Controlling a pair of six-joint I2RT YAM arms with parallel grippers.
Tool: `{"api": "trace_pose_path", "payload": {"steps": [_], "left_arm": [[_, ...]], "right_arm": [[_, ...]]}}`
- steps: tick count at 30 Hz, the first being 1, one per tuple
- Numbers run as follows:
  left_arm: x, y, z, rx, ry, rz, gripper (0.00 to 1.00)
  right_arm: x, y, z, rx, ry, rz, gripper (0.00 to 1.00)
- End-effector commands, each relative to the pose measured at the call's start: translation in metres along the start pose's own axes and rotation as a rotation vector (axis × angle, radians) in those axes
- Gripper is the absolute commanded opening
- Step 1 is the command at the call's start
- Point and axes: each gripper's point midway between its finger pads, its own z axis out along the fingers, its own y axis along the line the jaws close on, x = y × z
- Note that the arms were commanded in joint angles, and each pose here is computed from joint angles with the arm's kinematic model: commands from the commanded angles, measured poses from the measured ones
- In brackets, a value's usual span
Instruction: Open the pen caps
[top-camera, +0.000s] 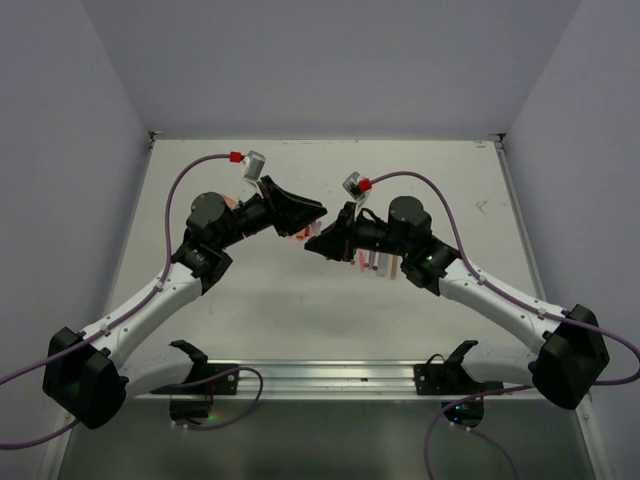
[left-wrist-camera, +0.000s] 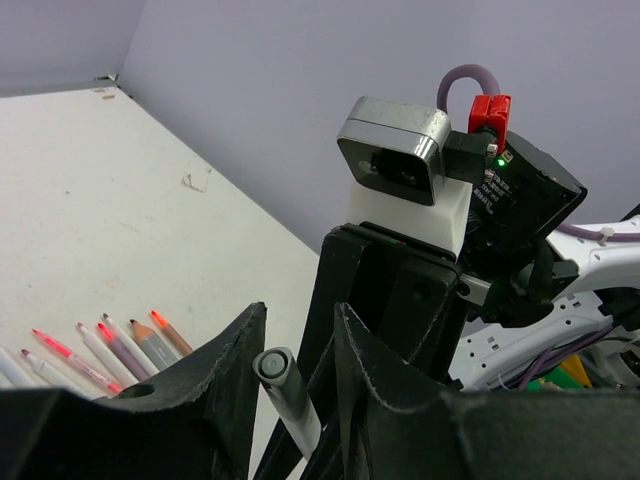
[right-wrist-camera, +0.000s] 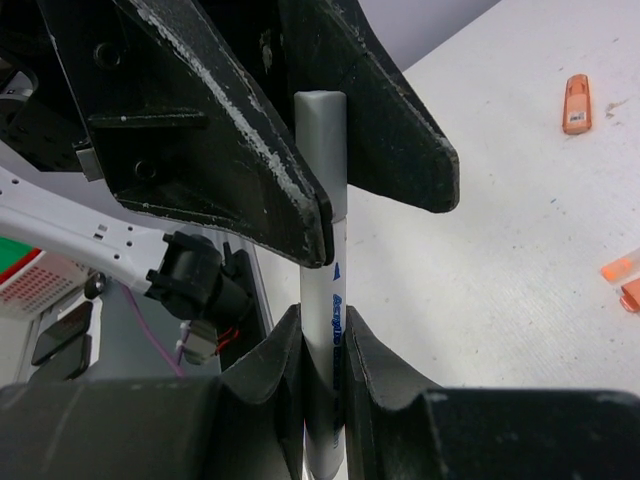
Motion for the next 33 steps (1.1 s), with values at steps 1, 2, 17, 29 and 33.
{"api": "trace_pose_path", "payload": {"steps": [1,2,17,29,33], "left_arm": [[-0.017,-0.013,0.000,0.044,-0.043,0.055,0.36],[-0.016,-0.013,0.001,0.045,-0.040,0.055,0.34],[-0.050,-0.015,-0.006,-0.020,-0.172,0.163,0.00],[-0.161,-0.060,-0.021,-0.067,-0.497,0.411,0.00],[-0.182,-0.072,-0.022,-0.041,-0.582,0.417,0.00]], "right_arm": [[0.001,0.003,0.001,-0.023,0.009,-0.002,0.00],[0.000,0.004,0.000,-0.025,0.006,-0.005,0.00],[0.022,0.004,-0.002,-0.059,0.070,-0.004,0.00],[0.114,-0.011,-0.020,-0.102,0.244,0.086,0.00],[0.132,-0.018,-0.021,-0.095,0.259,0.110,0.00]]}}
